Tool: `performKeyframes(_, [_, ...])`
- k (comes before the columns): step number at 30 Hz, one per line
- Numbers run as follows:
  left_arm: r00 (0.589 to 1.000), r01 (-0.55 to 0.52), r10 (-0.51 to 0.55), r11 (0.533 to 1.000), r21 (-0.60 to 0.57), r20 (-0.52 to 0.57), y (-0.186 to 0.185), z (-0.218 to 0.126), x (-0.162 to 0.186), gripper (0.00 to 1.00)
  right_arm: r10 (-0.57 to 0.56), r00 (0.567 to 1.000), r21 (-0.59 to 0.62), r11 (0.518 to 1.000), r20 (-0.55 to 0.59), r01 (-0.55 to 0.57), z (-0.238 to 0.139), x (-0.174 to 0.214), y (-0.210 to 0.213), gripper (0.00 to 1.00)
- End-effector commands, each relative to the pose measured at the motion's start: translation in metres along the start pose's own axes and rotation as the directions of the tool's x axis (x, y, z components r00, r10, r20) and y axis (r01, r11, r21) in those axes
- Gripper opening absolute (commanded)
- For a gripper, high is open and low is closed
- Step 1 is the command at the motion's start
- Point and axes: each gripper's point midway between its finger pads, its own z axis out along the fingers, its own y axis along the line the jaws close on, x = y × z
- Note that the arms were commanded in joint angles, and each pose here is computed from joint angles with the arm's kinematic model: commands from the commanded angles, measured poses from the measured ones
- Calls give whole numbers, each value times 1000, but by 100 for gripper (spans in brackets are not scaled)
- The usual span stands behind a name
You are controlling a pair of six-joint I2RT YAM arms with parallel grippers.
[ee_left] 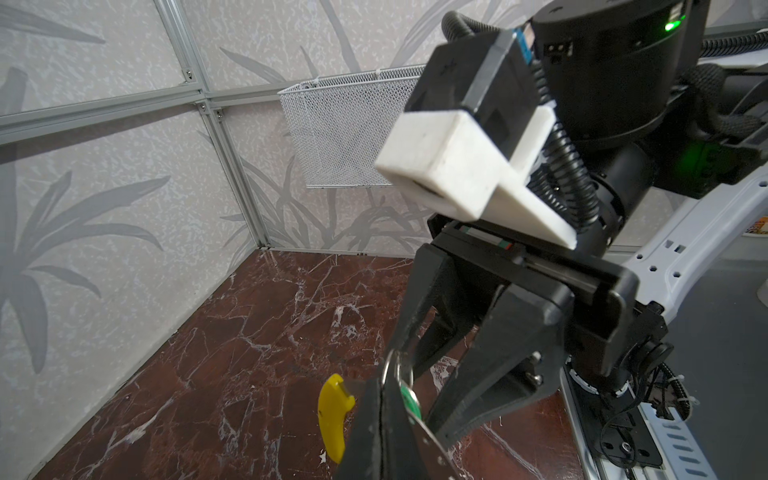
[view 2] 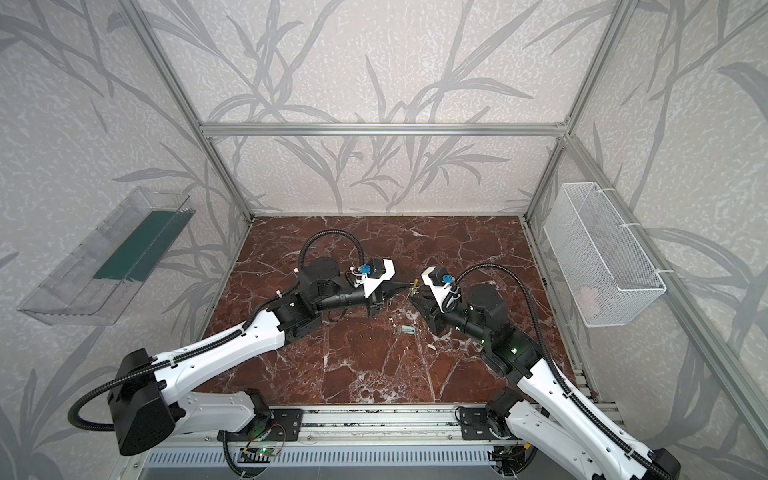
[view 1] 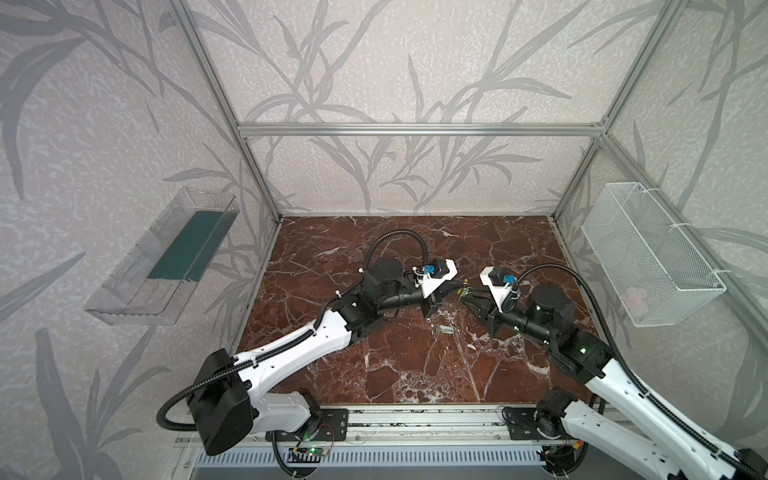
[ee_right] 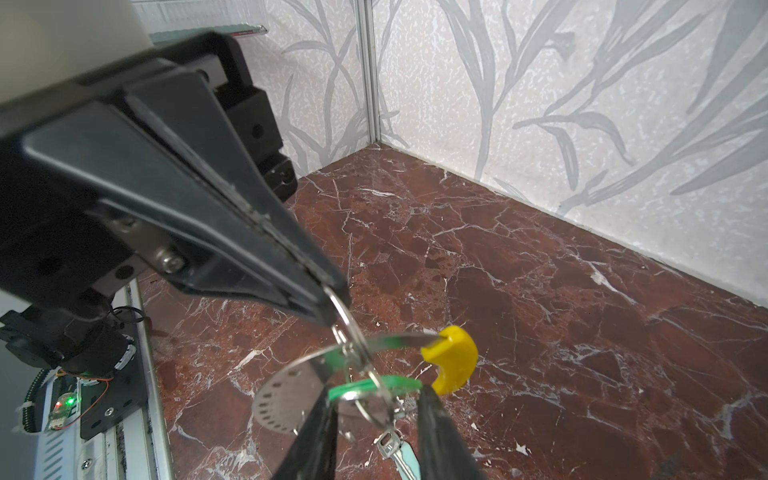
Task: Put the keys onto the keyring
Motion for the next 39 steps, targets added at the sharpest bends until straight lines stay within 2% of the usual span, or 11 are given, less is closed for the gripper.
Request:
performKeyframes(1, [997,0,1,1000,-13,72,2,-5,-23,0,-23,999,-14,1000,43,23,0,-12,3,32])
performKeyframes(6, [998,5,-4,1000,-20,70,4,-5,-21,0,-39,998,4,999,49,39,-3,-13,1,10])
performKeyframes(11, [995,20,-18,1000,-18,100,6,-5,-27,0,-51,999,-15,999,20,51,-2,-3,4,2])
performKeyframes(21, [983,46,-57,997,65,172,-3,-6,-35,0,-57,998,-130,990,-31,53,5,10,20,0])
performKeyframes(25, [977,59,-74,995,80,201,-2,-9,-39,0,-30,997,-198,980,-74,15,9,20,27,0])
performKeyframes(27, [977,60,-74,995,75,198,-1,-10,-36,0,-18,995,-192,981,-102,-2,9,25,23,1])
performKeyframes(29, [980,58,-67,997,53,185,2,-10,-33,0,-16,995,-145,989,-100,2,6,24,15,24])
performKeyframes(33, [988,31,-27,999,-27,152,13,-12,-26,0,-25,999,-8,1000,-47,25,-7,15,-5,44])
performKeyframes(35, [989,19,-10,998,-66,145,18,-12,-26,0,-20,999,45,999,-31,21,-13,12,-12,48])
performKeyframes(39, [990,9,5,995,-100,138,22,-11,-26,0,-34,999,29,999,31,34,-17,-3,-5,52])
